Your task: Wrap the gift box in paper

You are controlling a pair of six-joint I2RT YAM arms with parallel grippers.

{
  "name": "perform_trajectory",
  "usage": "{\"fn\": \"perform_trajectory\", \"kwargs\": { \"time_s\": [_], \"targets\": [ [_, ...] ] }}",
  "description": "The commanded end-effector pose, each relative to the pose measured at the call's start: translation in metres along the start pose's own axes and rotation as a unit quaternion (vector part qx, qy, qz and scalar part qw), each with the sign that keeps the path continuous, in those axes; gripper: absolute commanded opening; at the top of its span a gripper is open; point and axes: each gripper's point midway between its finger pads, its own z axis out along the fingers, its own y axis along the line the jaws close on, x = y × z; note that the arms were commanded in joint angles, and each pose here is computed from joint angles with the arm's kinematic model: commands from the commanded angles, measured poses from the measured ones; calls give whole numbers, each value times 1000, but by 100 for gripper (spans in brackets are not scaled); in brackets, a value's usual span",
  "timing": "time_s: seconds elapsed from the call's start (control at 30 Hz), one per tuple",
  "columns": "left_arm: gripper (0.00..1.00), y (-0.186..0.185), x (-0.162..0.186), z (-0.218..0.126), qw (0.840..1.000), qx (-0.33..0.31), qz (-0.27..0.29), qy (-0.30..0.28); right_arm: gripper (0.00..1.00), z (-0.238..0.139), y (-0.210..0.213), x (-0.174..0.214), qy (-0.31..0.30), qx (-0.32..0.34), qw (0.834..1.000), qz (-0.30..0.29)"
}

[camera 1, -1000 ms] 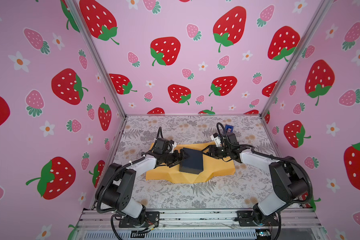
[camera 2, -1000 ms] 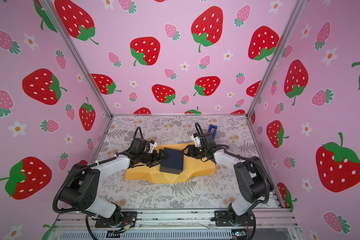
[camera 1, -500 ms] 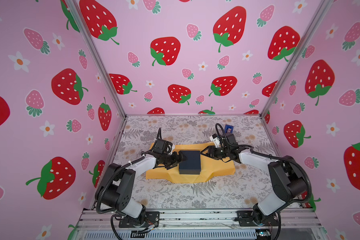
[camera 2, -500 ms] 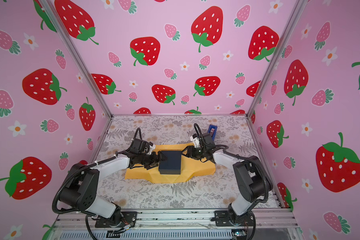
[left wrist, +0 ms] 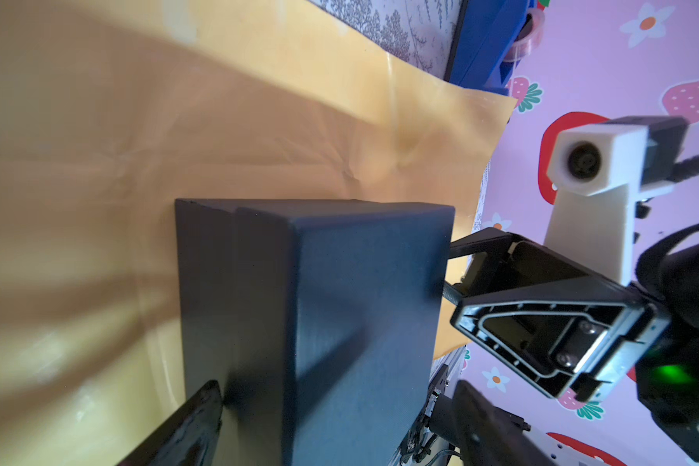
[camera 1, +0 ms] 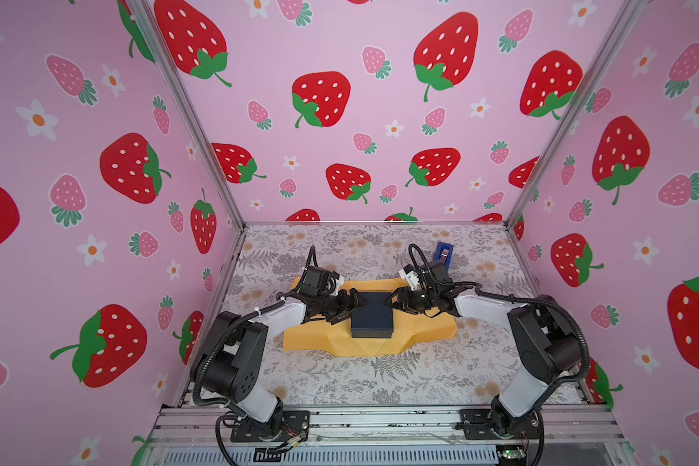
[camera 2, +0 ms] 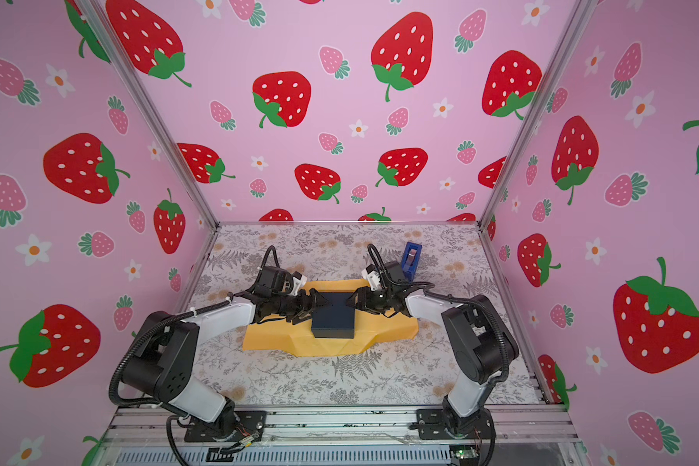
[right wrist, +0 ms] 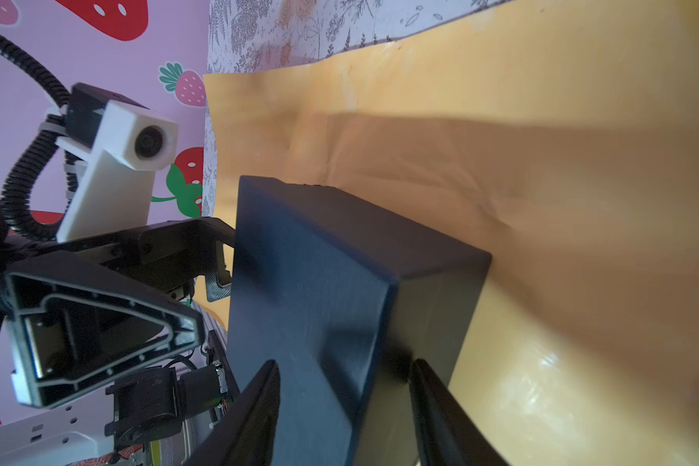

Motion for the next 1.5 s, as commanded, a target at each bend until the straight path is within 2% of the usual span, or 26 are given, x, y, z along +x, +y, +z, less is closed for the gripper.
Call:
{"fn": "perform_trajectory", "kwargs": {
  "time_s": [0.0, 0.6, 1.47],
  "targets": [
    [89, -23, -13, 0, 999, 28, 16, -5, 54, 1, 13, -13, -8, -16, 1000, -16],
    [89, -13, -33, -5, 1000, -8, 17, -14, 52, 10, 13, -19, 2, -18, 1000, -16],
    [88, -18, -49, -4, 1000, -9, 22, -9, 52, 12, 14, -21, 3, -21, 1000, -19]
  ]
}}
